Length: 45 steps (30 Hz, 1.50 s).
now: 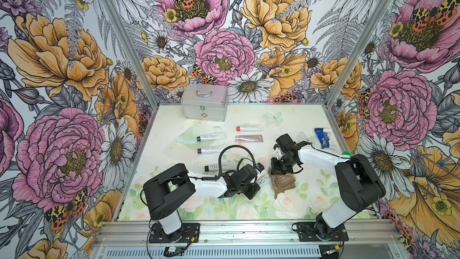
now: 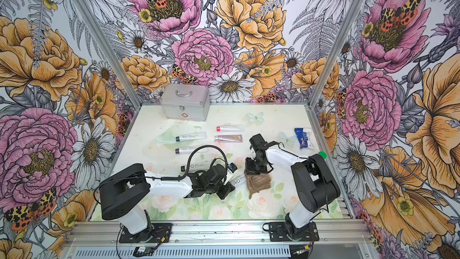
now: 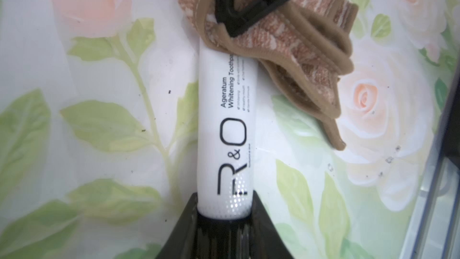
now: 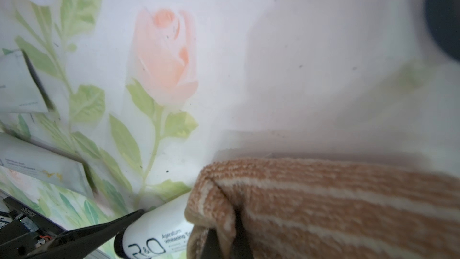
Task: Wipe the surface of the toothpaste tube
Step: Wipe the dirt from the toothpaste tube.
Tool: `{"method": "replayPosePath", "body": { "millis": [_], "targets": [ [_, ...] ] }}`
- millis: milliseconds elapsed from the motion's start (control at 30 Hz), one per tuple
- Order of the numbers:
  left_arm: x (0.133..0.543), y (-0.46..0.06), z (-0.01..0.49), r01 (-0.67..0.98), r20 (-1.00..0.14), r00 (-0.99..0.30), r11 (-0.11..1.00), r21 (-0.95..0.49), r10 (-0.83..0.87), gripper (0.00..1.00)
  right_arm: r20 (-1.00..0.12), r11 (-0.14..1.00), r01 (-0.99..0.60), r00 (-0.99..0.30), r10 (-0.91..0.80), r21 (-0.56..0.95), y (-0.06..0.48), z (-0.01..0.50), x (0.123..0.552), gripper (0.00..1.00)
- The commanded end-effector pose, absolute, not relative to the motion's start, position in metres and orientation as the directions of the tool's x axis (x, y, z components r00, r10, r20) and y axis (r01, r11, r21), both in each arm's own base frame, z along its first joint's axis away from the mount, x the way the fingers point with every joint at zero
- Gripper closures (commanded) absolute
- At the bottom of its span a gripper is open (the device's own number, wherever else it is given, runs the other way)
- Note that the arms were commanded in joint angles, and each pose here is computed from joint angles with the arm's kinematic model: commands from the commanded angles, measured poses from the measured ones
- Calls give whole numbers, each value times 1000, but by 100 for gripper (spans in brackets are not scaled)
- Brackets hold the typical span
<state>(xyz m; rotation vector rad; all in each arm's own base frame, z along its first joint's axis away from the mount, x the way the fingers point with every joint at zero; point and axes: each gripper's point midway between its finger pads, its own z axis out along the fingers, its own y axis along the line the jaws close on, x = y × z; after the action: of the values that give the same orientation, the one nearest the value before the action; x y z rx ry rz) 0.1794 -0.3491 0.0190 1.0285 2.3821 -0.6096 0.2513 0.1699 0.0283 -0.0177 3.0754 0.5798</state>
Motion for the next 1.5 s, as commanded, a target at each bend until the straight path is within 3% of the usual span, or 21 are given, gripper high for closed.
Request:
{"method": "replayPosePath", "body": {
  "millis": [0,500,867,1100,1467],
  "targets": [
    [179,-349,22,762,-585,-602,611,-215,544,74,48,973,-9,-999,-21,231,148,6,236,100],
    [182,-350,21,760,-585,-602,614,-212,544,73,44,925,-71,-995,-95,373,203,31,212,100],
    [182,-348,23,759,-590,-601,615,-212,539,74,53,986,-26,-998,-35,165,144,-4,230,100],
    [181,-348,24,759,-591,-601,615,-212,538,74,41,991,-5,-999,-10,137,128,-4,237,100],
    [183,-348,23,758,-590,-602,618,-210,537,74,50,951,-67,-995,-86,301,188,22,207,100]
  ]
}}
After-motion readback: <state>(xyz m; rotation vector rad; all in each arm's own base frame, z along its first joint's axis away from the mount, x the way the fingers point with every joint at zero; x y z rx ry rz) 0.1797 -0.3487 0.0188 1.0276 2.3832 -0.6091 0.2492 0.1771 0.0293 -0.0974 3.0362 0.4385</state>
